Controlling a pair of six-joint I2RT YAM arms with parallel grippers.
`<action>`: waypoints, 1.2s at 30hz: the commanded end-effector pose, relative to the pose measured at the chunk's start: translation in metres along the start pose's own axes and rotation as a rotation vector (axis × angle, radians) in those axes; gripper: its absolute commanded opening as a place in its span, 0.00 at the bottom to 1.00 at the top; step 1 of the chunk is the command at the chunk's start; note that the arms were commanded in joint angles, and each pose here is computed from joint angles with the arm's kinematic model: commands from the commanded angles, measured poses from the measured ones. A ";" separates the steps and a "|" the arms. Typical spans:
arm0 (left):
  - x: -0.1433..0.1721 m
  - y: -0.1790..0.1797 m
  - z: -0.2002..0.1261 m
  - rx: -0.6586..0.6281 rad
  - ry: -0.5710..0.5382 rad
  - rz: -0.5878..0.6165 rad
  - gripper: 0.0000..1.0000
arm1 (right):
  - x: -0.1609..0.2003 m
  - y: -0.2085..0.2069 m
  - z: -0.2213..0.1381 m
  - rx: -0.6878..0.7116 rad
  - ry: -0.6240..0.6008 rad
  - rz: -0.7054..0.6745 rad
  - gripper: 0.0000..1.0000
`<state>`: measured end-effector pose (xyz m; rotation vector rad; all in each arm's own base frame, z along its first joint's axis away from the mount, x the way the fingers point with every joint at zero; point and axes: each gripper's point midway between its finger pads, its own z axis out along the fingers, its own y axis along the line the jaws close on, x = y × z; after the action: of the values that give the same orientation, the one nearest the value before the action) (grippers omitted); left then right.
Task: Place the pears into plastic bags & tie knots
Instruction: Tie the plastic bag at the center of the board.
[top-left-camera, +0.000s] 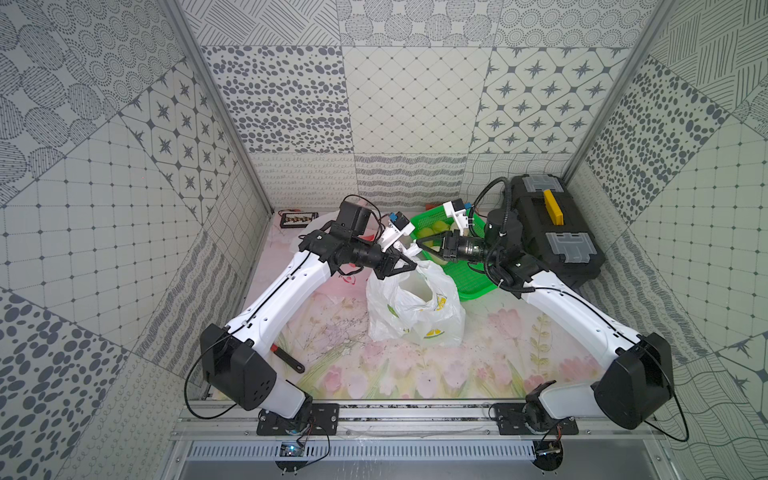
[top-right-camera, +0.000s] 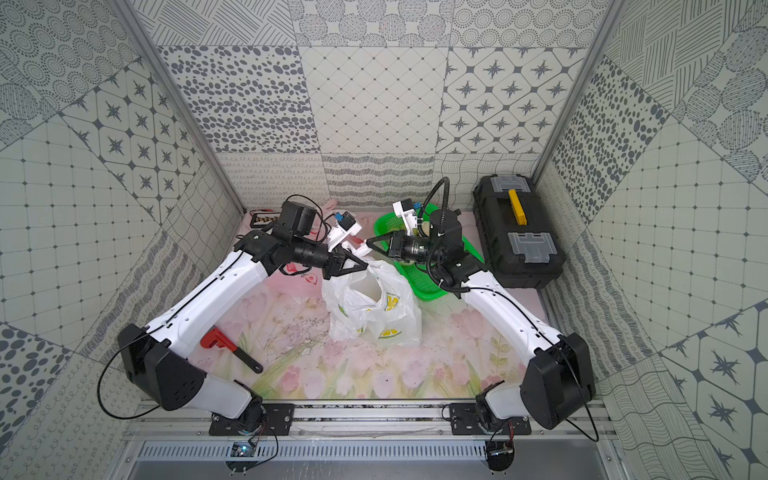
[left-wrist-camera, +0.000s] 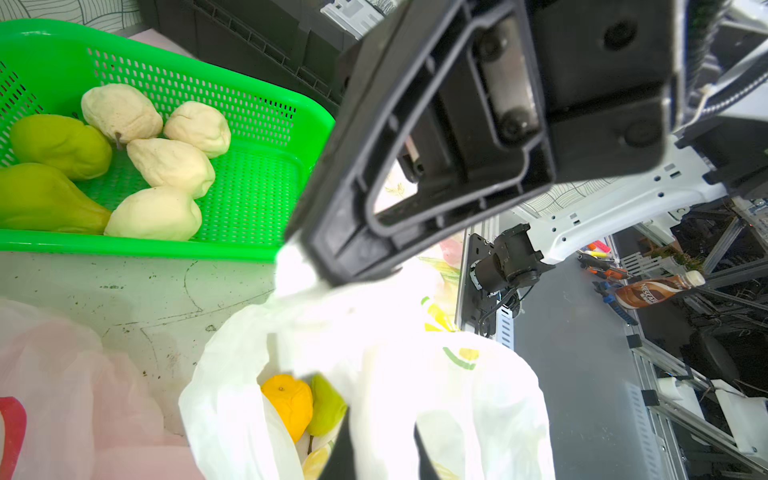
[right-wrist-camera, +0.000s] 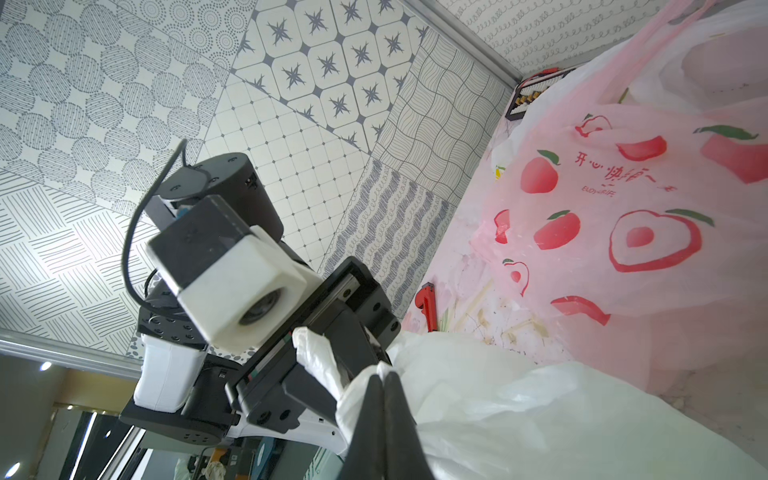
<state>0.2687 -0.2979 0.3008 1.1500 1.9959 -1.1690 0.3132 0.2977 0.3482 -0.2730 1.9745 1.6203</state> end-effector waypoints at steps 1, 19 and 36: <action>0.003 0.002 0.000 0.012 0.019 -0.060 0.09 | -0.018 0.022 -0.015 -0.030 -0.085 -0.113 0.00; 0.000 -0.013 -0.008 0.127 0.021 -0.134 0.18 | 0.105 -0.013 0.013 0.100 0.195 -0.560 0.00; 0.024 -0.032 -0.020 0.178 0.082 -0.098 0.40 | 0.094 -0.026 0.007 0.085 0.182 -0.629 0.00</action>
<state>0.2560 -0.2822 0.2875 1.1454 2.1428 -1.2323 0.2378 0.3243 0.2919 -0.9616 1.7676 1.1976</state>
